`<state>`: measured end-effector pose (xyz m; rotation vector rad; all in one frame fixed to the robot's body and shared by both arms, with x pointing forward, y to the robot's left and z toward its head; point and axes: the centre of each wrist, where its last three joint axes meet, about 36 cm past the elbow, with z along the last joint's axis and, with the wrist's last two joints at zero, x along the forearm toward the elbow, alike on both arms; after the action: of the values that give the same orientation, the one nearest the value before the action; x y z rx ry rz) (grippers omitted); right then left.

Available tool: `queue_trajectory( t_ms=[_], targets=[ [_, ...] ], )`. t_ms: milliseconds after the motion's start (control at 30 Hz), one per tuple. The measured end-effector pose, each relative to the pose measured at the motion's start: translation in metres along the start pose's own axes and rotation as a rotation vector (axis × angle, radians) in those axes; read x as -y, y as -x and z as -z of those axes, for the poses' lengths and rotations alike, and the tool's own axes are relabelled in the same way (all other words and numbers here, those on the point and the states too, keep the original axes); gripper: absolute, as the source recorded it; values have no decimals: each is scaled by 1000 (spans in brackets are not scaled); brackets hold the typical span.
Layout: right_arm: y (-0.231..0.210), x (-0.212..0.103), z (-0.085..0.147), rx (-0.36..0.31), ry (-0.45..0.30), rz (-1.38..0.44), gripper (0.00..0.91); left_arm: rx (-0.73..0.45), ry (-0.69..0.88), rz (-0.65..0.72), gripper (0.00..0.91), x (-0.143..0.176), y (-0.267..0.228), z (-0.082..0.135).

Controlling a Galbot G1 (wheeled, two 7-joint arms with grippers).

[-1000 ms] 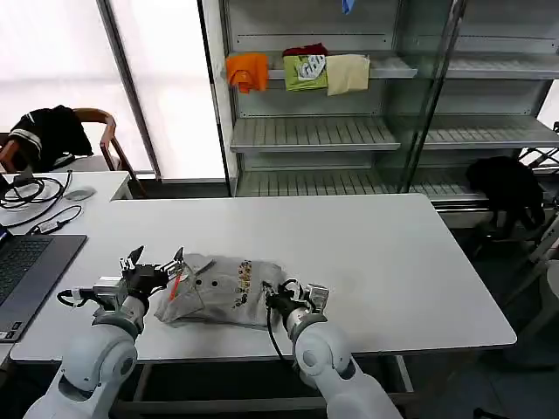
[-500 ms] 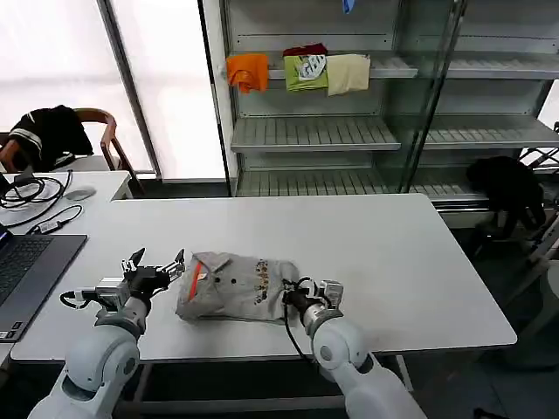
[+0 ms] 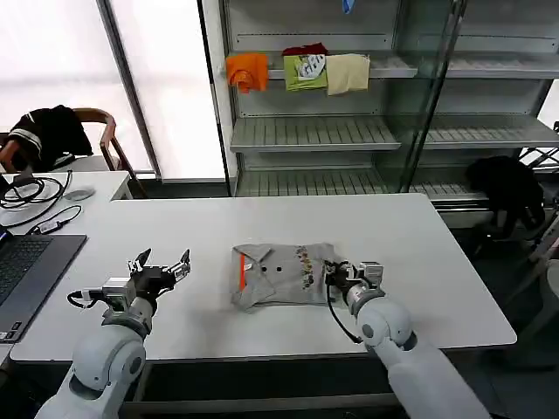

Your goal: Fold and organize the clothes.

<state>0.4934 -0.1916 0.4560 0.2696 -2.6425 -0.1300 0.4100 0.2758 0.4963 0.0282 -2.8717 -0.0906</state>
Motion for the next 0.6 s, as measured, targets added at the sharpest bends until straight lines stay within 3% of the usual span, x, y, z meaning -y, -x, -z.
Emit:
queue_trajectory(
  t_ms=[33, 67, 367, 600],
  targets=[
    [0, 5, 1, 2, -13, -11, 504, -1, -2, -2, 907, 1, 0, 0],
    [1, 10, 3, 6, -22, -21, 907, -1, -3, -3, 907, 2, 0, -1],
    [7, 40, 7, 21, -97, -96, 907, -2, -9, -10, 907, 4, -3, -2],
    [-1, 47, 13, 74, -143, -152, 907, -3, -19, -18, 907, 7, -7, -3]
  ],
)
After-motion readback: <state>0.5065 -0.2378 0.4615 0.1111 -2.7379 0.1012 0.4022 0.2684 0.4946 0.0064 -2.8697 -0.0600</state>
